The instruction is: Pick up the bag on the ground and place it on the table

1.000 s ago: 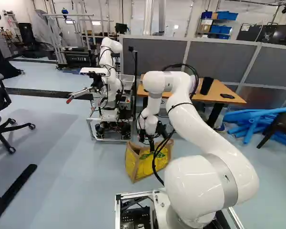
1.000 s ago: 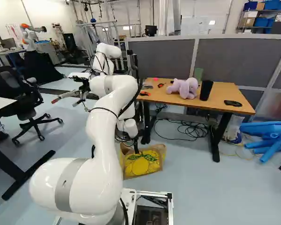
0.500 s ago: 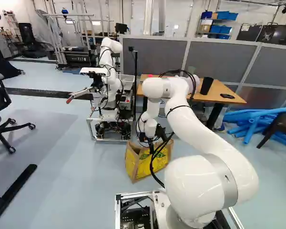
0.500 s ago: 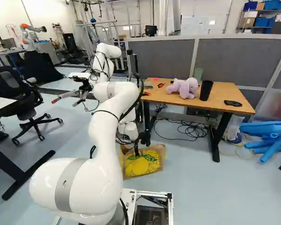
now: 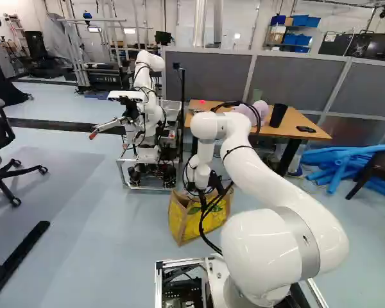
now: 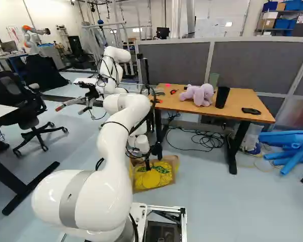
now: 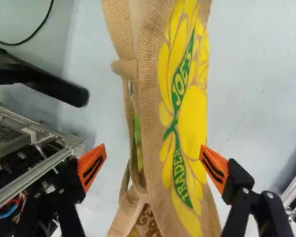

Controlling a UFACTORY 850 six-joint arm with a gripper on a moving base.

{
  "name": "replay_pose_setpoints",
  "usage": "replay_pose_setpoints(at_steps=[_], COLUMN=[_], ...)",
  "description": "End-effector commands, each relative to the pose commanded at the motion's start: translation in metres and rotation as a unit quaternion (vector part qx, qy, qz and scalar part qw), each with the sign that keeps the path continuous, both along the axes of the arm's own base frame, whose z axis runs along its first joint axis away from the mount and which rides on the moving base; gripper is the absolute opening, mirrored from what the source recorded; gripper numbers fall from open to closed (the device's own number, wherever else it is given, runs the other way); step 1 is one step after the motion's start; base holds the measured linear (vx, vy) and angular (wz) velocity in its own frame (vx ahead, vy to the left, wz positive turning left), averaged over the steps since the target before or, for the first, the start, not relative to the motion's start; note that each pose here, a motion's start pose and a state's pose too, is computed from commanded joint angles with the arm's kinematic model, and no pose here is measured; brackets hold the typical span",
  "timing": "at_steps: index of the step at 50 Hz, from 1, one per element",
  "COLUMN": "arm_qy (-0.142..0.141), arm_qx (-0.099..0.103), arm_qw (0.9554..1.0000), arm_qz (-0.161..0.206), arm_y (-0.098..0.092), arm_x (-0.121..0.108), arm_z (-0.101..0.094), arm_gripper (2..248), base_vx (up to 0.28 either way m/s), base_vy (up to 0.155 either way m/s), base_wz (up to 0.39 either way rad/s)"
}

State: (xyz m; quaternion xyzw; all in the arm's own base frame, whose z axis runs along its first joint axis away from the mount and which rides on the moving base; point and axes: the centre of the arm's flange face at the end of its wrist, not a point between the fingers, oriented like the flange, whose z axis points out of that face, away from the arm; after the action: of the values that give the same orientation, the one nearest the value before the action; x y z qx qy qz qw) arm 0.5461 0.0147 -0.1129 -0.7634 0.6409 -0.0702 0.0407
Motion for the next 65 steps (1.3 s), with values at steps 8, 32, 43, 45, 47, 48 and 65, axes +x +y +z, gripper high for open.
replay_pose_setpoints(at_steps=[8, 32, 43, 45, 47, 48, 65], arm_qy=[0.001, 0.002, 0.002, 0.002, 0.002, 0.002, 0.001], arm_qx=[0.0, 0.0, 0.0, 0.0, 0.0, 0.0, 0.0], arm_qw=[1.0, 1.0, 1.0, 1.0, 1.0, 1.0, 1.0], arm_qz=[0.0, 0.0, 0.0, 0.0, 0.0, 0.0, 0.0], arm_y=[0.0, 0.0, 0.0, 0.0, 0.0, 0.0, 0.0], arm_x=[0.0, 0.0, -0.001, -0.001, -0.001, -0.001, -0.002], arm_z=[-0.012, -0.048, -0.065, -0.068, -0.071, -0.073, -0.084], arm_gripper=[247, 247, 247, 247, 247, 247, 140], base_vx=[0.0, 0.0, 0.0, 0.0, 0.0, 0.0, 0.0], base_vy=[0.0, 0.0, 0.0, 0.0, 0.0, 0.0, 0.0], base_wz=[0.0, 0.0, 0.0, 0.0, 0.0, 0.0, 0.0])
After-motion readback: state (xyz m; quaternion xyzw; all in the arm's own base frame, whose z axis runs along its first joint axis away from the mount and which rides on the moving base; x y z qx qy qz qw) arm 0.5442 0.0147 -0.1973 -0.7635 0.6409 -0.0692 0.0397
